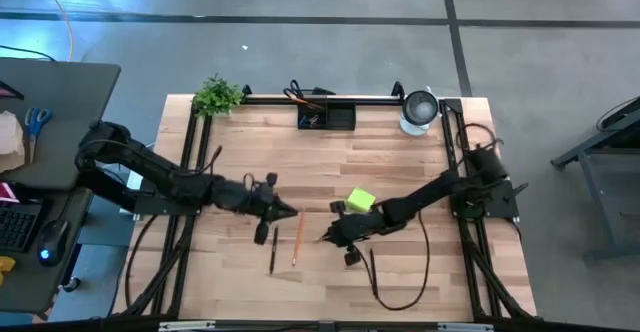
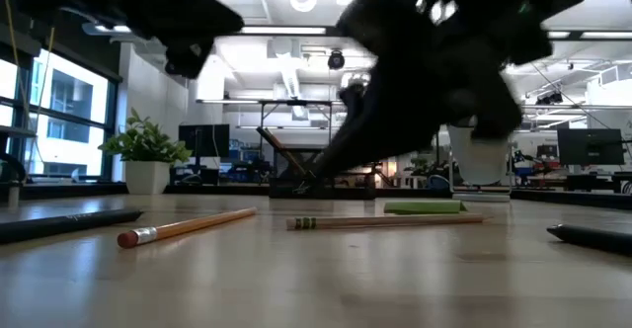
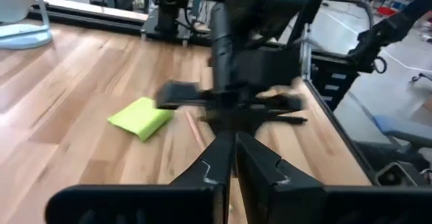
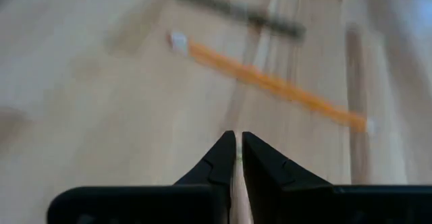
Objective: Pick and place office supplies into organizer
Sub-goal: Put the pink pencil into the black desk organizer
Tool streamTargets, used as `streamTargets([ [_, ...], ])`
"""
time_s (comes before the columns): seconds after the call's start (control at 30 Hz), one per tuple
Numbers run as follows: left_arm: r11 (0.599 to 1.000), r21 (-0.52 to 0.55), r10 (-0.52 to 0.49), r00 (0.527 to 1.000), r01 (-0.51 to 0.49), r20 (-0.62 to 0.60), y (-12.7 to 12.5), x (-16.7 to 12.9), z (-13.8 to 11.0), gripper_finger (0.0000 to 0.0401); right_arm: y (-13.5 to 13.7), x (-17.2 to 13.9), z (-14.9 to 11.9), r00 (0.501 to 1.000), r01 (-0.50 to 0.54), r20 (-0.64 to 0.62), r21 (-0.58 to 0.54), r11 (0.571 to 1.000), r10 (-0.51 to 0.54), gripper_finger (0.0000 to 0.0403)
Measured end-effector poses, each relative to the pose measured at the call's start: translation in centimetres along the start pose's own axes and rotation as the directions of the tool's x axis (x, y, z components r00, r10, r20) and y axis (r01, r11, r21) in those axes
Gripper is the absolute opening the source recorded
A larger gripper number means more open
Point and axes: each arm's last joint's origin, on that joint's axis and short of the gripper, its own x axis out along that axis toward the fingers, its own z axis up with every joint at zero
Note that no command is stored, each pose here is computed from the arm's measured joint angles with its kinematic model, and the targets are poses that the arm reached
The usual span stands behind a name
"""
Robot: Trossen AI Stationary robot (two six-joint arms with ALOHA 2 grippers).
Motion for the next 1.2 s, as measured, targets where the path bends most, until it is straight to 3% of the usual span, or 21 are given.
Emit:
streamTargets([
  [0.2, 0.997, 0.044, 0.065, 0.998, -0.066, 0.013, -2.1, -0.8, -1.2, 0.0006, -0.7, 3.2, -1.3, 0.999, -0.038, -0.032, 0.034, 0.999, 0.039, 0.0018],
  [0.37, 0.99, 0.023, 0.138, 0.989, -0.139, 0.052, -2.3, -0.9, -1.1, 0.0013, -1.3, 3.6, -1.6, 0.996, -0.086, 0.012, 0.073, 0.994, 0.085, 0.0019],
  [0.5, 0.99, 0.011, 0.142, 0.987, -0.143, 0.077, -2.3, -0.4, -1.2, 0.0022, -1.3, 3.6, -1.6, 0.995, -0.101, 0.011, 0.08, 0.992, 0.1, 0.0016],
  [0.63, 0.99, 0.013, 0.14, 0.986, -0.142, 0.093, -2.4, 0.1, -1.4, 0.0029, -1.1, 2.8, -0.8, 0.994, -0.108, 0.025, 0.059, 0.992, 0.107, 0.001],
  [0.87, 0.994, -0.041, 0.108, 0.992, -0.106, 0.064, -2.5, 0.2, -1.7, 0.0029, -2.0, -1.8, 3.1, 0.991, -0.09, 0.104, 0.019, 0.996, 0.088, 0.0001],
  [1.03, 0.998, -0.021, 0.059, 0.998, -0.058, 0.038, -2.7, 0.2, -1.9, 0.0029, -2.5, -2.5, 2.6, 0.998, -0.056, 0.017, 0.024, 0.998, 0.055, 0.0002],
  [1.2, 0.996, -0.002, 0.086, 0.995, -0.086, 0.04, -2.7, 0.4, -2.1, 0.0029, -2.5, -1.4, 2.2, 0.997, -0.05, 0.068, 0.052, 0.997, 0.047, 0.0001],
])
